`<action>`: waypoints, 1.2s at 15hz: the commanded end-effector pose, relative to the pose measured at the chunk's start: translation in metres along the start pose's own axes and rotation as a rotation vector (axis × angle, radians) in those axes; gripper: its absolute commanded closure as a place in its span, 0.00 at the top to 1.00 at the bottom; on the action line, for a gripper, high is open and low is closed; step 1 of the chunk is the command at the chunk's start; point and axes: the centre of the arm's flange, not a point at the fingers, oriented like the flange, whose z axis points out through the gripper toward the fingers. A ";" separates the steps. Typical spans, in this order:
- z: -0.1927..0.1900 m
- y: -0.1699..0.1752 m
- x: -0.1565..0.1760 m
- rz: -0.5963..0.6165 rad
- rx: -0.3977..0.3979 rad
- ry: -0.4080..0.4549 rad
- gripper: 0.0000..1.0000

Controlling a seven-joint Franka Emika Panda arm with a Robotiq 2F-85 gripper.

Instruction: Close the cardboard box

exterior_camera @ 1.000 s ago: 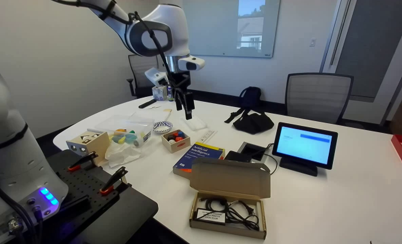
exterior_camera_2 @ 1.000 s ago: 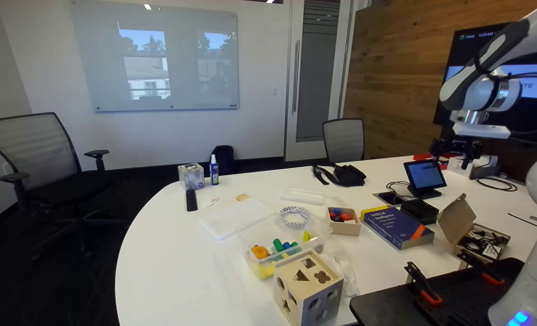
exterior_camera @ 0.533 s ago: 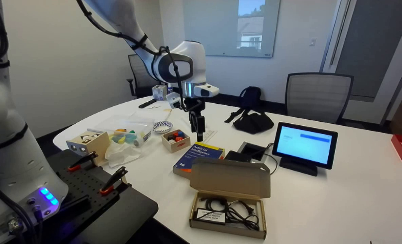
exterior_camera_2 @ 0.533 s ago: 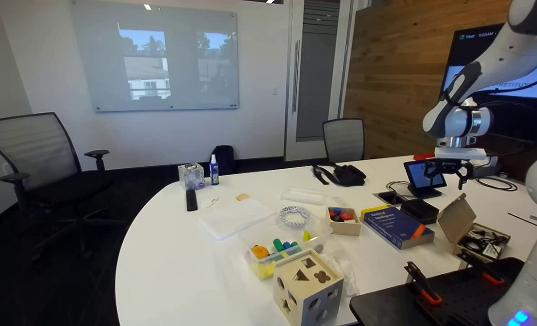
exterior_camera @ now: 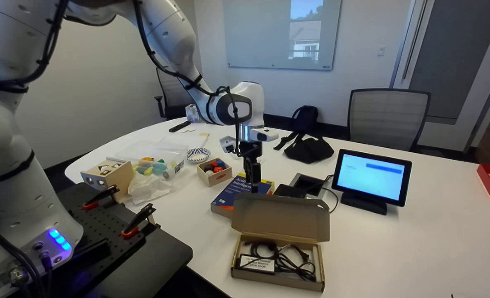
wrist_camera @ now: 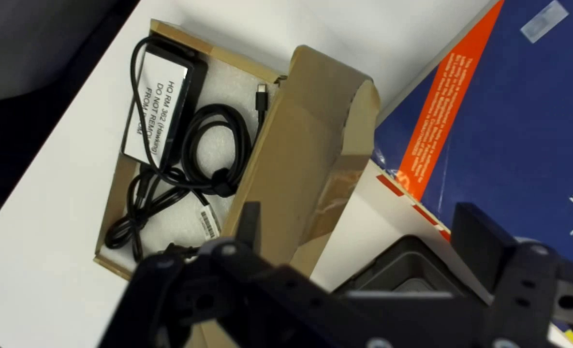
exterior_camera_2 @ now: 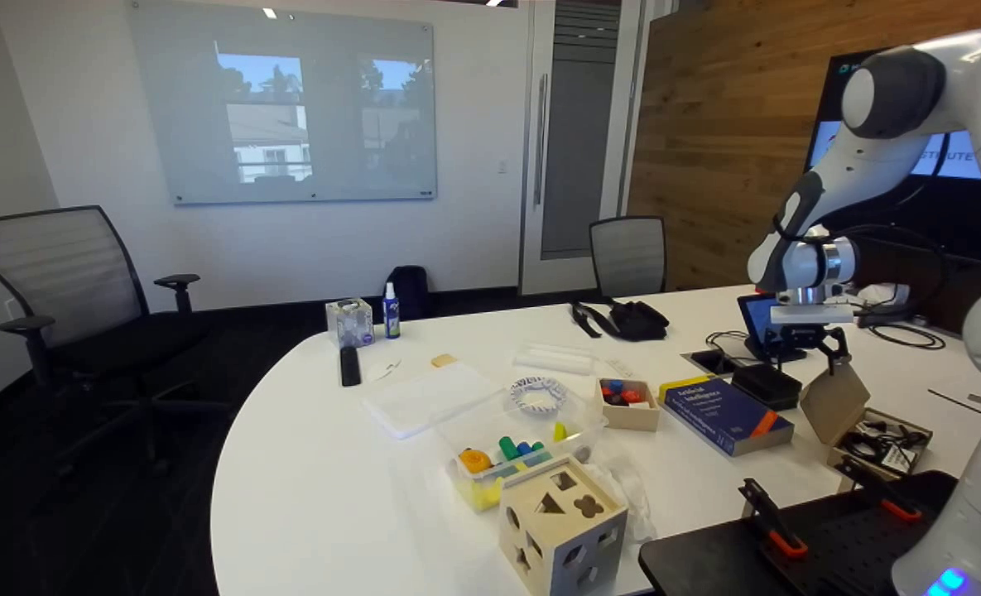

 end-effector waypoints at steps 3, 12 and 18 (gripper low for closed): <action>0.031 -0.010 0.029 0.034 -0.099 -0.025 1.00; 0.043 0.033 0.027 0.075 -0.307 -0.168 1.00; 0.051 0.081 0.010 0.113 -0.381 -0.200 1.00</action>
